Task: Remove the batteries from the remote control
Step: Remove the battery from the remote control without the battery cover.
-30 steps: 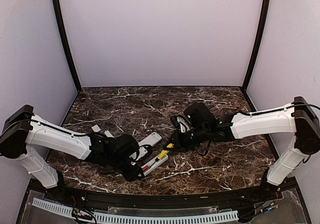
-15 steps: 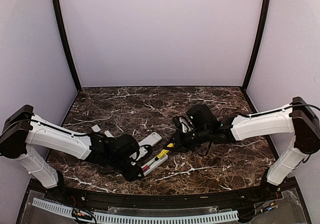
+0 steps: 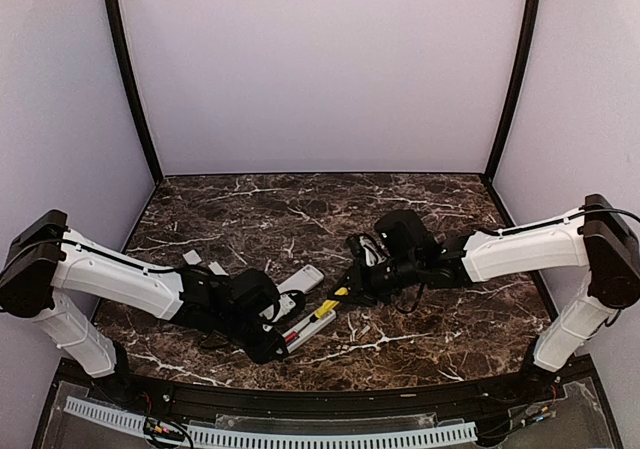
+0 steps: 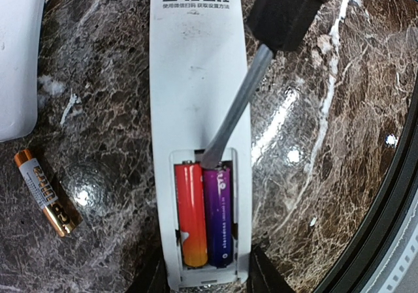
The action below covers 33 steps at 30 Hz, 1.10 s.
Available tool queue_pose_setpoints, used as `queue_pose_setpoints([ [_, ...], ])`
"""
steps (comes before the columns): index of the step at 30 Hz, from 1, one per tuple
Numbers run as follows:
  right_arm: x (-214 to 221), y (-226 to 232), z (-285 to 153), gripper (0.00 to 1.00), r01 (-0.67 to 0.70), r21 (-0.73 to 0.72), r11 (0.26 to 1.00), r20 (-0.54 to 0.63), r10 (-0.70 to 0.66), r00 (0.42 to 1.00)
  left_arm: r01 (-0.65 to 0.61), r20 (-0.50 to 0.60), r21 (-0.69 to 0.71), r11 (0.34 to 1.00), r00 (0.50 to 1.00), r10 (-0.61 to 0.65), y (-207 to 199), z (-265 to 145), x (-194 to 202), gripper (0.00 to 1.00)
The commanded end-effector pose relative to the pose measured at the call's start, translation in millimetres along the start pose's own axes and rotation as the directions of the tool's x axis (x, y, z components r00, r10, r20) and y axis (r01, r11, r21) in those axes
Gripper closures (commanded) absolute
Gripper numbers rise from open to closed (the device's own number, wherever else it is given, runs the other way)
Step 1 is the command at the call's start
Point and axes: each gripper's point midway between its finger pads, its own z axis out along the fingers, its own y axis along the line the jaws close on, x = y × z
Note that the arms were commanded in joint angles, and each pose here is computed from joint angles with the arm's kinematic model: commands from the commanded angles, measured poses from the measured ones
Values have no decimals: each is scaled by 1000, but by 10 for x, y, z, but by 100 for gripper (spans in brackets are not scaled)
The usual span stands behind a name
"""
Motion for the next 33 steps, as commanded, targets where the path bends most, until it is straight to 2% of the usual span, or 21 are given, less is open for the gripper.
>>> queue_pose_setpoints([
  [1, 70, 594, -85, 100, 51, -234, 971, -39, -62, 997, -16, -32, -4, 1000, 999, 16, -7, 85, 59, 77],
  [11, 49, 645, -155, 100, 58, -236, 970, -31, -67, 997, -12, -37, -7, 1000, 999, 12, 0, 103, 70, 77],
  [27, -68, 459, -257, 100, 87, -88, 992, 45, -83, 996, -1, -11, -22, 1000, 1000, 1, 19, 71, 10, 78],
  [33, -110, 341, -378, 100, 84, -16, 996, 83, -83, 993, 24, 33, 27, 999, 999, -25, -66, 2, -58, 81],
])
